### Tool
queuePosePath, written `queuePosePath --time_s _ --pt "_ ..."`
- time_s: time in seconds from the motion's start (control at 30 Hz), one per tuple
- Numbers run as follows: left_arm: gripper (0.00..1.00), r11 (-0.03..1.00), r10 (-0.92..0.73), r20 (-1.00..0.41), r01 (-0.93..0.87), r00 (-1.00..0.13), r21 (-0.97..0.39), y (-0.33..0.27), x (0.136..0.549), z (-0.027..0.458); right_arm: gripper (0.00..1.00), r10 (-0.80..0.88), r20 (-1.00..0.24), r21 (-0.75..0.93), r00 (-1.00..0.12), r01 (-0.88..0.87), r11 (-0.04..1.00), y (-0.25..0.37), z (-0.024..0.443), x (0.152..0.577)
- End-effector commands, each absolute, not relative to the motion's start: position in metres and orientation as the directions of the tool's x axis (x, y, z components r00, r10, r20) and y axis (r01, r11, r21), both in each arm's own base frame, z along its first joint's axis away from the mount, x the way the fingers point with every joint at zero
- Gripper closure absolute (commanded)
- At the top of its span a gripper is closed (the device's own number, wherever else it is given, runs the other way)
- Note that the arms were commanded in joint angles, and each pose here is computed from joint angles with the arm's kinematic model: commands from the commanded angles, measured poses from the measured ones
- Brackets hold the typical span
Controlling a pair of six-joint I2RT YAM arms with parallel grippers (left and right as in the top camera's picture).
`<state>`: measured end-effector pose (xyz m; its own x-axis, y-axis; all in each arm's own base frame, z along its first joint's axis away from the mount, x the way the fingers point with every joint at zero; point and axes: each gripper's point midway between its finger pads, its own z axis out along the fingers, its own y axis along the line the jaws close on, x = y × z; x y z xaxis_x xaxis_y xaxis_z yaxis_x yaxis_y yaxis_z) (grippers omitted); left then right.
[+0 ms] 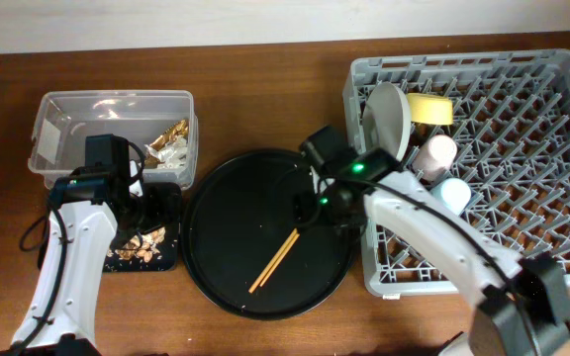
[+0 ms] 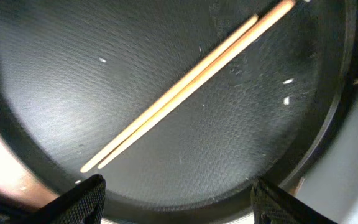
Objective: Sort waste into correct bins and load items into the dishwasher rack
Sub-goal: 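Lift the white plate and stand it upright at the rack's left edge, then grasp one wooden chopstick on the black tray with the right gripper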
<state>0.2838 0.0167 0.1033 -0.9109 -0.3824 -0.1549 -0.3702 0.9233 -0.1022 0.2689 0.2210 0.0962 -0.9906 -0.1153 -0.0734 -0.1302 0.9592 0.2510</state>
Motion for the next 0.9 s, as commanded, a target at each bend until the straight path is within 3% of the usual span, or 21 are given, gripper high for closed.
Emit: queuePosePath --time_s 0.0,0.27,0.7,0.87 --pt "0.13 0.919 -0.391 -0.173 -0.377 -0.904 -0.113 0.017 0.285 0.110 0.25 -0.054 0.017 0.180 -0.998 -0.050 0.982 0.224 0.060 0.260" --pt "0.13 0.919 -0.391 -0.174 -0.377 -0.904 -0.113 0.017 0.285 0.110 0.28 -0.020 0.123 0.103 -0.992 -0.007 0.995 0.228 0.008 0.252" --pt "0.13 0.919 -0.391 -0.174 -0.377 -0.904 -0.113 0.017 0.285 0.110 0.29 0.069 0.038 0.014 -0.997 0.070 0.997 0.216 -0.005 0.272" --pt "0.13 0.919 -0.391 -0.174 -0.377 -0.904 -0.113 0.017 0.285 0.110 0.29 0.117 0.038 -0.092 -0.992 0.114 0.989 0.195 -0.004 0.265"
